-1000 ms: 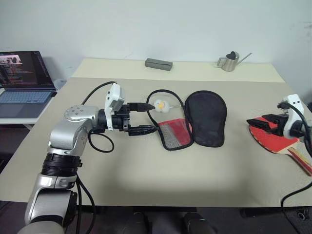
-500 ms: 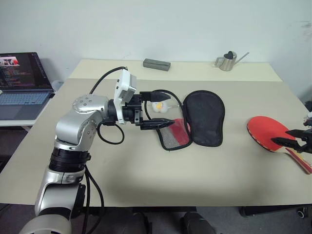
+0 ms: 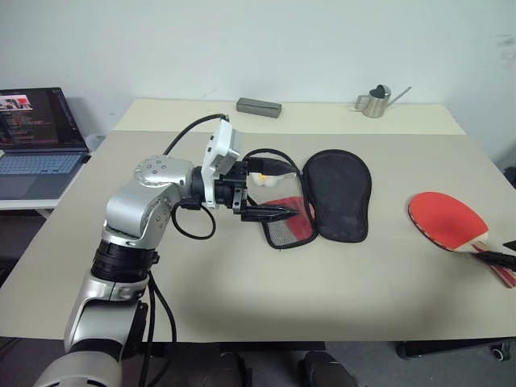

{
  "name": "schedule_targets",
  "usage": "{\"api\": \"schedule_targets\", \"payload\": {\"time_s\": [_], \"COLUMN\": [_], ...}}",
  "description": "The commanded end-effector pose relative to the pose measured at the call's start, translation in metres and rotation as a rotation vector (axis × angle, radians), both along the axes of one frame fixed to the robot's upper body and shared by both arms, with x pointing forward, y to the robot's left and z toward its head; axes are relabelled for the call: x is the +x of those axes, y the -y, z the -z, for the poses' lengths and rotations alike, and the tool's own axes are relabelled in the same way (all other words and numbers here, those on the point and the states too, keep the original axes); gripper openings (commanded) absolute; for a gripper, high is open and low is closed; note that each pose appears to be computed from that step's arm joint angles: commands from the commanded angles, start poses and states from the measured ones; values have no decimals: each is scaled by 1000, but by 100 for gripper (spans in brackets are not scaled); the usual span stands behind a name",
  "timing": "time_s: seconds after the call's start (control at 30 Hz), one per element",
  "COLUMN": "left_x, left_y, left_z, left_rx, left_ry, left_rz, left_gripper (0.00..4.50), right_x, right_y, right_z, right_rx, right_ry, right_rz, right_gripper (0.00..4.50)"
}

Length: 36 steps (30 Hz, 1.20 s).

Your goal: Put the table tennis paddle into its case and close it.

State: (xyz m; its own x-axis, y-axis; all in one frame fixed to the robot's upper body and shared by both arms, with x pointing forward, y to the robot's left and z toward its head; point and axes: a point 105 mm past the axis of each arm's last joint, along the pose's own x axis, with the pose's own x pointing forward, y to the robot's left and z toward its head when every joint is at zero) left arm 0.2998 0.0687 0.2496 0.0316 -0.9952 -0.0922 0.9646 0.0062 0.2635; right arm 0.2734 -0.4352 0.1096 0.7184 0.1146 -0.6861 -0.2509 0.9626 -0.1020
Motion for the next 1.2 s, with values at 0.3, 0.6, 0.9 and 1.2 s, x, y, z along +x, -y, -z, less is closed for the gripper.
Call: {"api": "schedule_targets", "payload": {"time_s": [0.3, 0.6, 0.9, 1.2], "left_x": [-2, 2, 7, 13], "left_y": [-2, -8, -23, -61], "left_z": [-13, -11, -11, -3], "left_rx": [-2, -2, -8, -18], "left_ry": [57, 56, 52, 57], "left_rz": [10, -36, -105, -279], "left_gripper": [450, 450, 450, 450], "right_x": [8, 13, 15, 35], "right_y": [-1, -7, -19, -29], "right_z": [13, 30, 41, 14], "right_rx": [-7, 21, 61, 90], "right_ry": [-24, -34, -30, 107], "right_rz": [12, 45, 23, 15], "right_gripper": [448, 388, 123, 107]}}
